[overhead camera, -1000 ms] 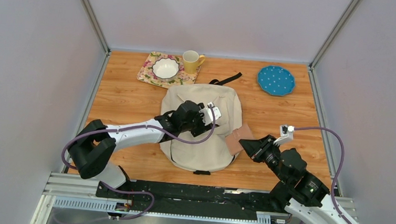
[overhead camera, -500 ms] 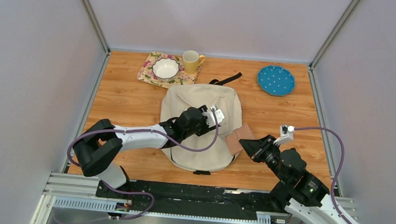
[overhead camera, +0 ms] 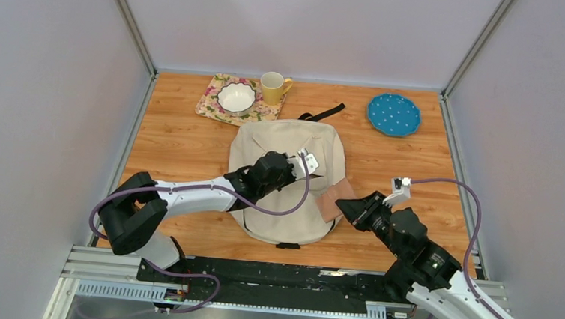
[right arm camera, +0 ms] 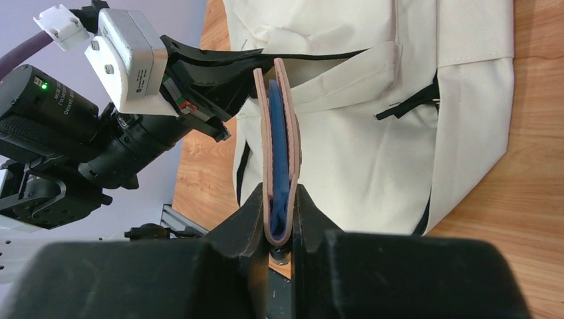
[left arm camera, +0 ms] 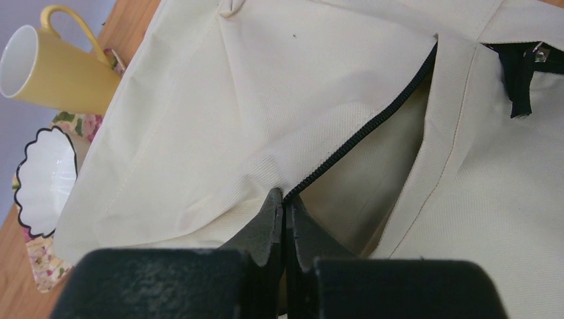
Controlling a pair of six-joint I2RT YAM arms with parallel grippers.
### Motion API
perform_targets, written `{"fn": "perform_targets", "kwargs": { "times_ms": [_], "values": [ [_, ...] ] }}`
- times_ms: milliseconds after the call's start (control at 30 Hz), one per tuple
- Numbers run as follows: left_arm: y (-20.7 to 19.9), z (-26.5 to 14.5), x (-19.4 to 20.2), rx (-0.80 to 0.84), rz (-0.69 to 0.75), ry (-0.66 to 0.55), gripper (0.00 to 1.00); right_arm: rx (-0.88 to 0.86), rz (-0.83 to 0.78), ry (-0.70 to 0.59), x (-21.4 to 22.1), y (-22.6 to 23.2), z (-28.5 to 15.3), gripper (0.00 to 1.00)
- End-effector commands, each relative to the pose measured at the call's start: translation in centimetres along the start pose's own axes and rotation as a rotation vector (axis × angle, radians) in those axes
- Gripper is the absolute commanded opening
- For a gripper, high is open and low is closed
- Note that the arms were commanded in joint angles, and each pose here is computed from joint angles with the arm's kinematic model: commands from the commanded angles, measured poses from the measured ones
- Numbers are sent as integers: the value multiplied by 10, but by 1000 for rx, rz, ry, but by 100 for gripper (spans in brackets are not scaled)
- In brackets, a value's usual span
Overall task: Pack the student bag
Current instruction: Place the personal item in the student bag.
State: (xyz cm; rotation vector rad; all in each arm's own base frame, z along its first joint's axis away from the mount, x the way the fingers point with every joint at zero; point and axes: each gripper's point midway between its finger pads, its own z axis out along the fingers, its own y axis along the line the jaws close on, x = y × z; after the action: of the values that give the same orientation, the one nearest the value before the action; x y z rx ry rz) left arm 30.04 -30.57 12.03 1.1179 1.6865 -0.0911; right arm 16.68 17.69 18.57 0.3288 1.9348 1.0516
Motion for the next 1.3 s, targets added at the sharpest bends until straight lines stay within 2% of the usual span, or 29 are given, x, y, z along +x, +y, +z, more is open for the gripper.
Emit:
{"fn": "perform_targets", "kwargs": {
  "times_ms": [0,300,333,500,833,1067,1267],
  "values": [
    [13,-11,-29,-12,-32,-31,0,-94,95,-28,-6,24,6,0],
    [14,-20,-46,21,-129,-4,0,-198,261,72,12,51,23,0],
    [10,-23,-37,34,-138,35,0,-202,271,98,19,51,26,0],
    [9,-29,-40,45,-184,47,0,-327,369,143,19,79,30,0],
    [16,-37,-53,34,-248,68,0,-270,464,242,41,70,64,0],
    [19,-43,-61,37,-278,54,0,-289,484,246,27,70,87,0],
    [21,-42,-64,28,-289,62,0,-301,471,357,40,77,97,0]
  ]
}}
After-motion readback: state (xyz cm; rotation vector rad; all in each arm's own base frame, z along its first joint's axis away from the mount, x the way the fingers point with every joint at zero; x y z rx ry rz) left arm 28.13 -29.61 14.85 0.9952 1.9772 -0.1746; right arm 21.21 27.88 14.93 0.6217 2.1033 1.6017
